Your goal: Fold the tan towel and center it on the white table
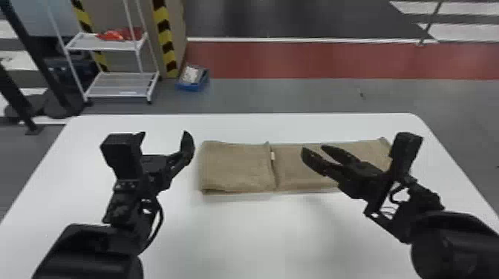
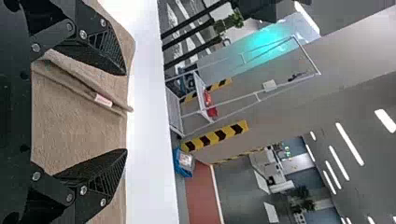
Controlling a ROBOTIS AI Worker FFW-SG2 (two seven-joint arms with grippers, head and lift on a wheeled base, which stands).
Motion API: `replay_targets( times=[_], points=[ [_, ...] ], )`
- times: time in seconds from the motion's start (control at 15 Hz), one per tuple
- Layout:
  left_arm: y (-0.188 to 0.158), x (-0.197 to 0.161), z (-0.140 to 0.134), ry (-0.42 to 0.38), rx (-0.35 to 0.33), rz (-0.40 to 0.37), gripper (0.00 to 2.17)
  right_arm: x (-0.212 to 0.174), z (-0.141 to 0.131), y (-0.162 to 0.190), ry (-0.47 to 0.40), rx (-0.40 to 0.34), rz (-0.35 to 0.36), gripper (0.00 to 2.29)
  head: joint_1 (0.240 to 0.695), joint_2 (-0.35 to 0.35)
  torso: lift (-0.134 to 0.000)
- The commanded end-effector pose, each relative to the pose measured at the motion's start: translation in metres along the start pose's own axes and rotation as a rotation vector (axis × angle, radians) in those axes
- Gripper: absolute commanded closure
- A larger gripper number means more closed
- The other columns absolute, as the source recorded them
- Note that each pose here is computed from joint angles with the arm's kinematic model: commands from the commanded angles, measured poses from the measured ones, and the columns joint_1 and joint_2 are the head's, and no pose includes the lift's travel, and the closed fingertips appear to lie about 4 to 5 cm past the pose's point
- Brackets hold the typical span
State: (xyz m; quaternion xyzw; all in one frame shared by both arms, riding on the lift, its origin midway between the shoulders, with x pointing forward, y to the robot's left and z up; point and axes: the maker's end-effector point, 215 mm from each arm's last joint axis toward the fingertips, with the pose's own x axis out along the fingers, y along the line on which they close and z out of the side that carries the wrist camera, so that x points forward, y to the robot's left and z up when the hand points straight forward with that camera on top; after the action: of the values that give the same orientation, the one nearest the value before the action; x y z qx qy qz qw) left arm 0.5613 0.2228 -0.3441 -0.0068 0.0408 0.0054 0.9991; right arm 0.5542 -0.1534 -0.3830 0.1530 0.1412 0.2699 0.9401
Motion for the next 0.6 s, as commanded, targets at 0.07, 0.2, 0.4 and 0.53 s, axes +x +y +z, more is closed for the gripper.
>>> replay_targets(
  times=[0.07, 0.2, 0.4, 0.53],
  points=[
    [0.001, -0.005, -0.019, 0.014, 0.047, 0.009, 0.05, 0.028, -0.029, 0.029, 0.071, -0.044, 0.015, 0.41, 0.695, 0.071, -0.113],
    [0.003, -0.002, -0.020, 0.002, 0.058, 0.010, 0.05, 0.050, -0.040, 0.035, 0.103, -0.093, -0.031, 0.41, 0.695, 0.103, -0.113],
    [0.001, 0.000, -0.022, -0.008, 0.072, -0.005, 0.04, 0.073, -0.047, 0.044, 0.132, -0.118, -0.039, 0.41, 0.695, 0.123, -0.113],
    [0.010, 0.004, -0.018, -0.028, 0.087, -0.001, 0.04, 0.091, -0.050, 0.046, 0.155, -0.152, -0.070, 0.41, 0.695, 0.141, -0.113]
  ],
)
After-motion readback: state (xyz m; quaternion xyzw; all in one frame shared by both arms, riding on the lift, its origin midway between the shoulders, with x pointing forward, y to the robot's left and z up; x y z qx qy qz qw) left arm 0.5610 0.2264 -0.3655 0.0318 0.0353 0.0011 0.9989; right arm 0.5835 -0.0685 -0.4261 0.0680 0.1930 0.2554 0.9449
